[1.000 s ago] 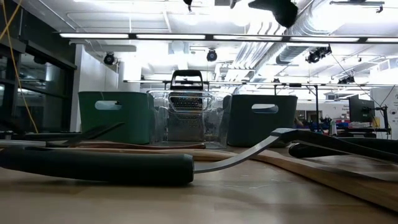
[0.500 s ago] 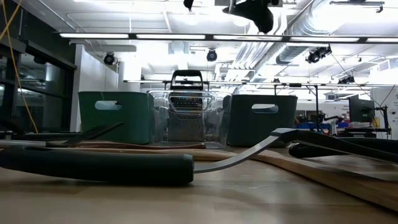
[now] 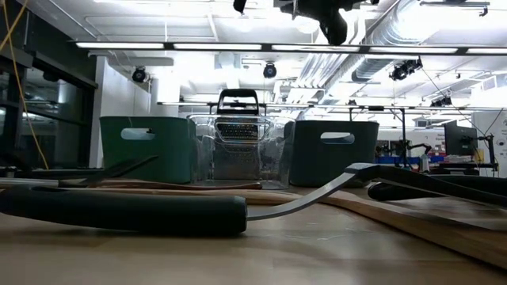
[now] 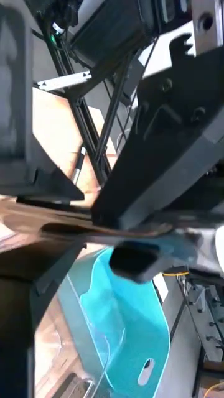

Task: Pick & Place Kitchen Items
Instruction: Put the table knife into the blue bin

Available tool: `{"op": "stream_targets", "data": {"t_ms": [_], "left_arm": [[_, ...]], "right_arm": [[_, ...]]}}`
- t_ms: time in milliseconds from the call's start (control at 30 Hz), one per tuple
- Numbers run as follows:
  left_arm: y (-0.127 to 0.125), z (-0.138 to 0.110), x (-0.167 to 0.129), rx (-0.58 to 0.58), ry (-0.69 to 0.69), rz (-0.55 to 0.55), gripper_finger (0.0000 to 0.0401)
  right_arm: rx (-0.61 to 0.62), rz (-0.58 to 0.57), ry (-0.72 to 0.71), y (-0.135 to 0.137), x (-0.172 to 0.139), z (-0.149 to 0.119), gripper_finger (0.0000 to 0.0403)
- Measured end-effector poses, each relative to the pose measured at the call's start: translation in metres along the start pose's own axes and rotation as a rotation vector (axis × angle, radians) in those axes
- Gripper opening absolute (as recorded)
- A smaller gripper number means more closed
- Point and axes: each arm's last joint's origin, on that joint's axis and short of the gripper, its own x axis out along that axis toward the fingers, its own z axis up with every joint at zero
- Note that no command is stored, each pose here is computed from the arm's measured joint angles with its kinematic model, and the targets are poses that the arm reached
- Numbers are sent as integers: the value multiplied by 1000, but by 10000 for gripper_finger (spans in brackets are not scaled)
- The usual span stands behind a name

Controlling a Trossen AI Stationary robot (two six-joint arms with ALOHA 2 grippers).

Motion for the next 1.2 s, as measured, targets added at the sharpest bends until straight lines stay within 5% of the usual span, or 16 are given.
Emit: {"op": "stream_targets", "data": {"t_ms": [267, 1033, 1200], "left_arm": [[-1, 0, 0, -4, 5, -15, 2], [0, 1, -1, 5, -9, 12, 1], [4, 6, -12, 33, -5, 79, 30]], "right_arm": [[-2, 46, 19, 1, 0, 0, 8], [64, -27, 86, -12, 0, -4, 5], [102, -63, 118, -26, -5, -1, 5]]}}
